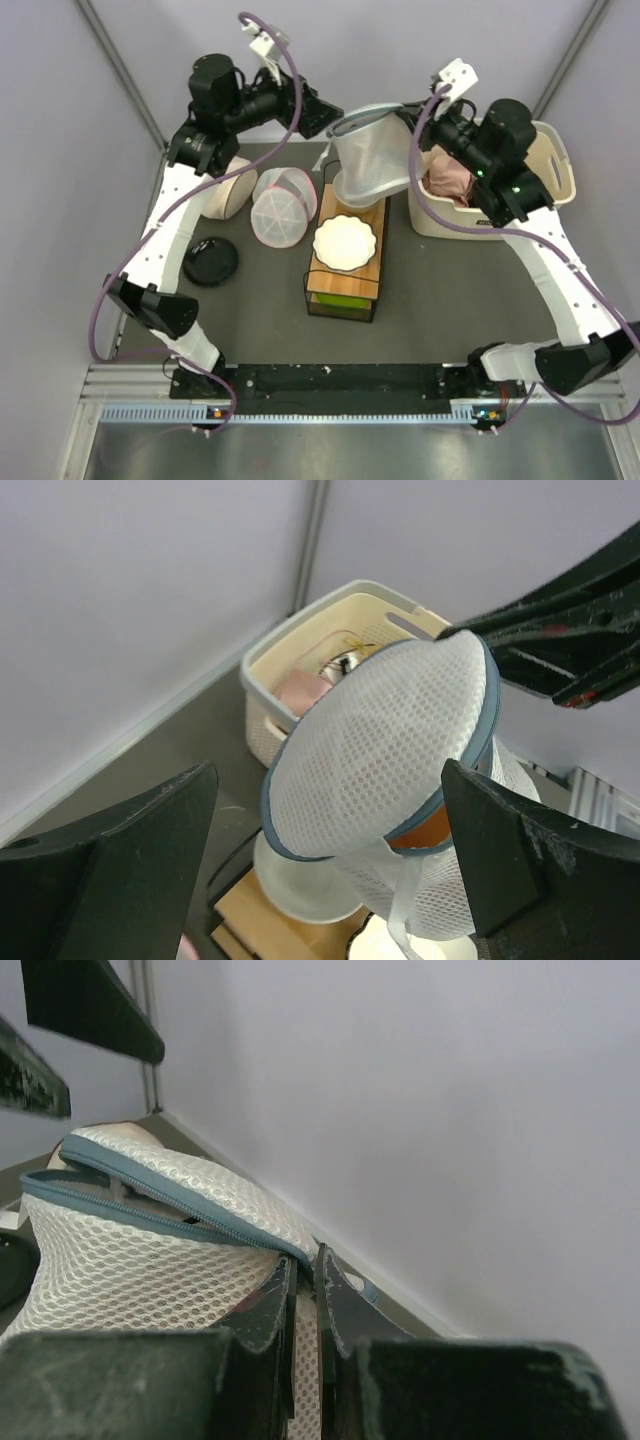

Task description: Unzip the laundry bag and remove the bra

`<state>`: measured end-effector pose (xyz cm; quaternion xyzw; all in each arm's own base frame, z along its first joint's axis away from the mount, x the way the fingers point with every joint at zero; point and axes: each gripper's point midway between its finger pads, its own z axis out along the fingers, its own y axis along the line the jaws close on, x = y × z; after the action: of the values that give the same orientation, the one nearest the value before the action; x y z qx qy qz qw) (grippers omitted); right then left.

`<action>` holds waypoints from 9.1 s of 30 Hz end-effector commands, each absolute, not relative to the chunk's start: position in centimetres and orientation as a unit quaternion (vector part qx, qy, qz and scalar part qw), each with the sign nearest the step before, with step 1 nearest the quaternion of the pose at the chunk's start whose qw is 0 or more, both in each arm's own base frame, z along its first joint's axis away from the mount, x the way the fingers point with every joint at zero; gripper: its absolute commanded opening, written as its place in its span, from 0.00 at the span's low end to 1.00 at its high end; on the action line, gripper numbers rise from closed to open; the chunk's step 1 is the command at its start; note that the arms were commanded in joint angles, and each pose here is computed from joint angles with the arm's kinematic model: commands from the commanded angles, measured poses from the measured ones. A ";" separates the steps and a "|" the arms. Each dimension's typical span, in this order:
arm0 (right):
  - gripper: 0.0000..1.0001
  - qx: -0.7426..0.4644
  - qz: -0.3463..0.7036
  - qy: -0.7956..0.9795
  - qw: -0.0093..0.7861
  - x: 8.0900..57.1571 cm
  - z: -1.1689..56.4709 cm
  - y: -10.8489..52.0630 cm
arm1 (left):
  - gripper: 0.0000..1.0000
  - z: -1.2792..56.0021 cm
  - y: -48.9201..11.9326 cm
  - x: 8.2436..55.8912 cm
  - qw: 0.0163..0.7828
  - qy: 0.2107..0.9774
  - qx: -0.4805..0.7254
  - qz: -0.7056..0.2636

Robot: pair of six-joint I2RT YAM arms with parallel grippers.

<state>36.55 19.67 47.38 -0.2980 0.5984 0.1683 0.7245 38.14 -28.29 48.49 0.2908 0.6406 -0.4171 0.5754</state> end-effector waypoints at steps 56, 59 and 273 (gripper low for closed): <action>0.51 -0.342 0.230 0.544 0.731 33.2 51.2 31.2 | 0.00 46.8 -21.1 34.7 0.585 0.705 0.318 -0.244; 0.74 -0.331 0.229 0.548 0.733 32.5 51.5 30.2 | 0.00 47.8 -20.0 34.7 0.604 0.694 0.304 -0.248; 0.42 -0.218 0.449 0.767 0.403 19.7 24.3 29.8 | 0.00 25.1 -28.3 23.0 0.449 0.671 0.400 -0.433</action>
<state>20.86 29.82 21.40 -0.2271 0.7956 0.3959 0.3985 23.12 -27.92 21.82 0.3819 0.7212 -0.4196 0.3975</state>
